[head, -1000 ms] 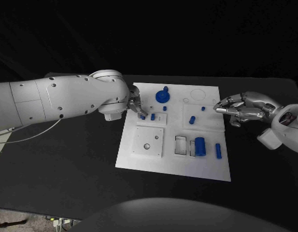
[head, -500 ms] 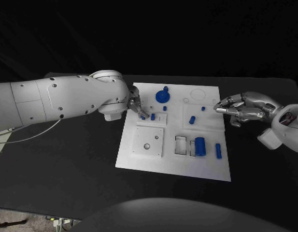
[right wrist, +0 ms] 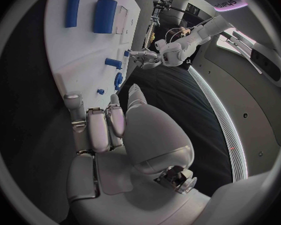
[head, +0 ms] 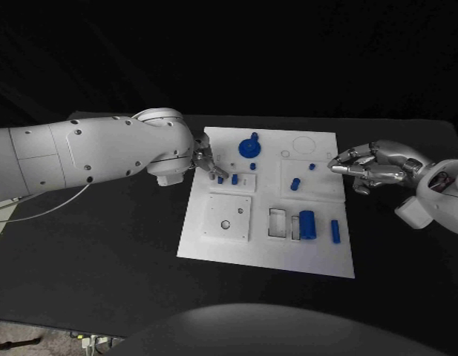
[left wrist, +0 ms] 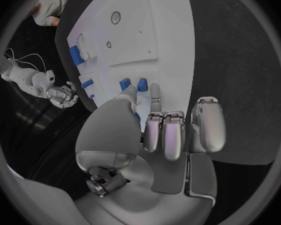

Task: Assemble the parts on the task board

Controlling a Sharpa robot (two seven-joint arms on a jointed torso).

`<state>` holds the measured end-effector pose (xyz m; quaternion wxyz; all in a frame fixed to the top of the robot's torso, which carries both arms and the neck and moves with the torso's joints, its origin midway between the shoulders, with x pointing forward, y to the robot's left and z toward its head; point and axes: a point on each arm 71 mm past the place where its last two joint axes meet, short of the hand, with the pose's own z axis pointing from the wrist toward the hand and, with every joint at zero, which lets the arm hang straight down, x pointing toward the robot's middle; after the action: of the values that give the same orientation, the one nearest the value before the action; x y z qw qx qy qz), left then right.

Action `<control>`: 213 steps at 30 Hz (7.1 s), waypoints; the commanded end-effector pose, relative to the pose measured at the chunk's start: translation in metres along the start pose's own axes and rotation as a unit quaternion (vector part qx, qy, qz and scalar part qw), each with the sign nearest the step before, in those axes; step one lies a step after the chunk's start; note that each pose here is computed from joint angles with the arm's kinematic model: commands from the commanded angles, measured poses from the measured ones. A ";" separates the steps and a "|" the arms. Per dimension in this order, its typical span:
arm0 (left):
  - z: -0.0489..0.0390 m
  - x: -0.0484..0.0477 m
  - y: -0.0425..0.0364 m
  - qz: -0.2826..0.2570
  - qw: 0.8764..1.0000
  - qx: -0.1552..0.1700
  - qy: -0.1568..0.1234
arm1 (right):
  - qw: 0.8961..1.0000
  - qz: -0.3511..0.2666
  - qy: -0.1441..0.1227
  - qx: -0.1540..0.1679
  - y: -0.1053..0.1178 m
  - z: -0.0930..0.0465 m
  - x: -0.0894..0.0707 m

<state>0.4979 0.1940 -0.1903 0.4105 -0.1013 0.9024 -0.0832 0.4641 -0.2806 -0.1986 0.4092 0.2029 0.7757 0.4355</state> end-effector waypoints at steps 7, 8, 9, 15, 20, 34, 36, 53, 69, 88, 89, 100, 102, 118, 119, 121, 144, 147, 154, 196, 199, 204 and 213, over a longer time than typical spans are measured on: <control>-0.0070 -0.0074 0.0073 -0.057 0.997 0.029 -0.037 | 1.000 0.001 0.009 -0.004 0.000 0.000 0.002; -0.0081 -0.0086 0.0085 -0.063 0.997 0.031 -0.040 | 1.000 0.001 0.009 -0.004 0.000 0.000 0.002; -0.0095 -0.0104 0.0095 -0.069 0.996 0.035 -0.045 | 1.000 0.001 0.009 -0.004 0.000 0.000 0.001; -0.0184 -0.0256 0.0114 -0.114 0.985 0.088 -0.096 | 1.000 0.001 0.008 -0.003 0.000 -0.001 0.001; -0.0275 -0.0414 0.0038 -0.169 0.953 0.188 -0.164 | 1.000 0.001 0.006 -0.004 -0.001 -0.001 0.000; -0.0270 -0.0319 -0.0489 0.061 0.896 0.344 -0.273 | 1.000 0.002 0.007 -0.018 0.002 -0.001 0.003; -0.0243 -0.0288 -0.0545 0.081 0.894 0.345 -0.273 | 1.000 0.002 0.008 -0.019 0.003 -0.001 0.004; -0.0064 -0.0033 -0.0789 0.229 0.877 0.340 -0.253 | 1.000 0.004 0.005 -0.026 0.003 -0.006 0.004; -0.0035 0.0023 -0.0794 0.263 0.876 0.328 -0.238 | 1.000 0.004 0.004 -0.026 0.003 -0.007 0.004; 0.0018 0.0081 -0.0745 0.259 0.883 0.320 -0.224 | 1.000 0.003 0.003 -0.024 0.002 -0.006 0.003; 0.0020 0.0083 -0.0745 0.258 0.883 0.320 -0.224 | 1.000 0.003 0.004 -0.024 0.002 -0.006 0.003; 0.0044 0.0095 -0.0755 0.257 0.884 0.320 -0.225 | 1.000 0.003 0.003 -0.024 0.002 -0.006 0.003; 0.0052 0.0100 -0.0753 0.257 0.884 0.320 -0.224 | 1.000 0.003 0.003 -0.024 0.002 -0.006 0.003; 0.0116 0.0137 -0.0745 0.257 0.888 0.315 -0.215 | 1.000 0.004 0.004 -0.022 0.001 -0.006 0.003; 0.0118 0.0140 -0.0746 0.257 0.888 0.315 -0.215 | 1.000 0.004 0.004 -0.023 0.001 -0.006 0.003; 0.0124 0.0145 -0.0747 0.257 0.888 0.316 -0.214 | 1.000 0.004 0.004 -0.023 0.002 -0.006 0.003; 0.0144 0.0182 -0.0763 0.255 0.883 0.329 -0.216 | 1.000 0.003 0.002 -0.023 0.001 -0.005 0.002; 0.0133 0.0176 -0.0761 0.252 0.880 0.334 -0.224 | 1.000 0.003 0.002 -0.023 0.001 -0.005 0.002; 0.0059 0.0126 -0.0704 0.235 0.871 0.348 -0.255 | 1.000 0.004 0.001 -0.023 0.000 -0.006 0.001; -0.0074 -0.0011 -0.0152 0.209 0.900 0.298 -0.238 | 1.000 0.006 0.003 -0.018 -0.003 -0.007 0.002; -0.0043 0.0015 -0.0155 0.212 0.902 0.295 -0.231 | 1.000 0.006 0.003 -0.018 -0.003 -0.007 0.002; -0.0009 0.0052 -0.0164 0.213 0.903 0.295 -0.227 | 1.000 0.006 0.004 -0.019 -0.003 -0.007 0.003; 0.0018 0.0052 -0.0194 0.212 0.901 0.297 -0.233 | 1.000 0.007 0.005 -0.018 -0.004 -0.007 0.003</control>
<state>0.4979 0.1751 -0.1904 0.6289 0.2036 0.7137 -0.2316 0.4577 -0.2852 -0.2010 0.4111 0.2033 0.7676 0.4477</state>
